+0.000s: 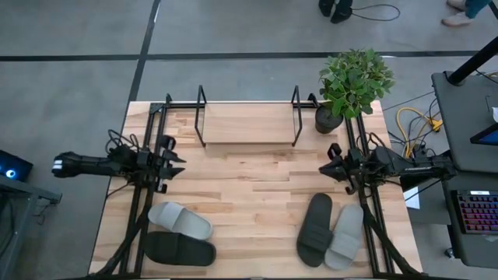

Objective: Pick and place slides into the shelf
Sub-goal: Put the right black slipper on the shelf

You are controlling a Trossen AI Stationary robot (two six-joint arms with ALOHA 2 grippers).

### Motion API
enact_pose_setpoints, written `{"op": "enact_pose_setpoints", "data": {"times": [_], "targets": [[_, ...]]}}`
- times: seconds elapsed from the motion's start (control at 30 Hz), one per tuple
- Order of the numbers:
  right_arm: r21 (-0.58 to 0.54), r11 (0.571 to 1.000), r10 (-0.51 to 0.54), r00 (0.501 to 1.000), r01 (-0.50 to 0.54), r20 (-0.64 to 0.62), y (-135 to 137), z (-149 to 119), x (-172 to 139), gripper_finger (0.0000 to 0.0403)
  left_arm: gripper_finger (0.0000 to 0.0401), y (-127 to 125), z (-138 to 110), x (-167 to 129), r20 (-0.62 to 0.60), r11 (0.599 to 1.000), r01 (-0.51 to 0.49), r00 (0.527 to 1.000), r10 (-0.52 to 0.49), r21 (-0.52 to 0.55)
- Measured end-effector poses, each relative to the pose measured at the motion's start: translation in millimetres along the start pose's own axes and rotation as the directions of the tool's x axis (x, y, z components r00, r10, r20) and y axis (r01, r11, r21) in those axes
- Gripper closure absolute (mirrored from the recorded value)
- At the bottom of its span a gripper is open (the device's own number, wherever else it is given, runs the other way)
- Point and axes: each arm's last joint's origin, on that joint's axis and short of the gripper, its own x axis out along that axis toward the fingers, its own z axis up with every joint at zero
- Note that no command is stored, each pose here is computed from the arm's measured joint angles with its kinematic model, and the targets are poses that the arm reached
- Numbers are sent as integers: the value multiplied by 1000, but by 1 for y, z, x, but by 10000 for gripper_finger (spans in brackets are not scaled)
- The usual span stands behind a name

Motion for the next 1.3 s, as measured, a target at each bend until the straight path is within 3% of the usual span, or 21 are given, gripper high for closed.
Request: {"op": "enact_pose_setpoints", "data": {"times": [0.1,0.2,0.43,0.57,0.8,0.93,1.07,1.3], "targets": [[-36,989,149,986,-146,80,10,9,0,336,242,1,-1,5,7,1000,0,1000,0,0],[-114,967,241,963,-228,121,18,13,1,313,204,1,-1,9,32,1000,1,999,-1,2],[-197,977,125,972,-85,201,25,15,10,273,173,2,-1,16,73,1000,-1,997,0,9],[-218,974,112,974,-68,198,29,22,20,255,173,2,-1,19,88,1000,-3,996,2,12],[-286,957,82,992,-52,93,40,51,52,232,173,3,0,20,107,1000,-8,994,6,19],[-317,946,43,997,-61,-63,45,64,73,231,173,3,0,20,107,1000,-9,994,6,19],[-269,961,-10,967,-61,-254,48,67,91,238,173,3,0,20,106,1000,-9,994,7,19],[-260,965,-66,943,-22,-325,52,74,125,247,173,3,0,20,105,1000,-9,994,7,19]]}}
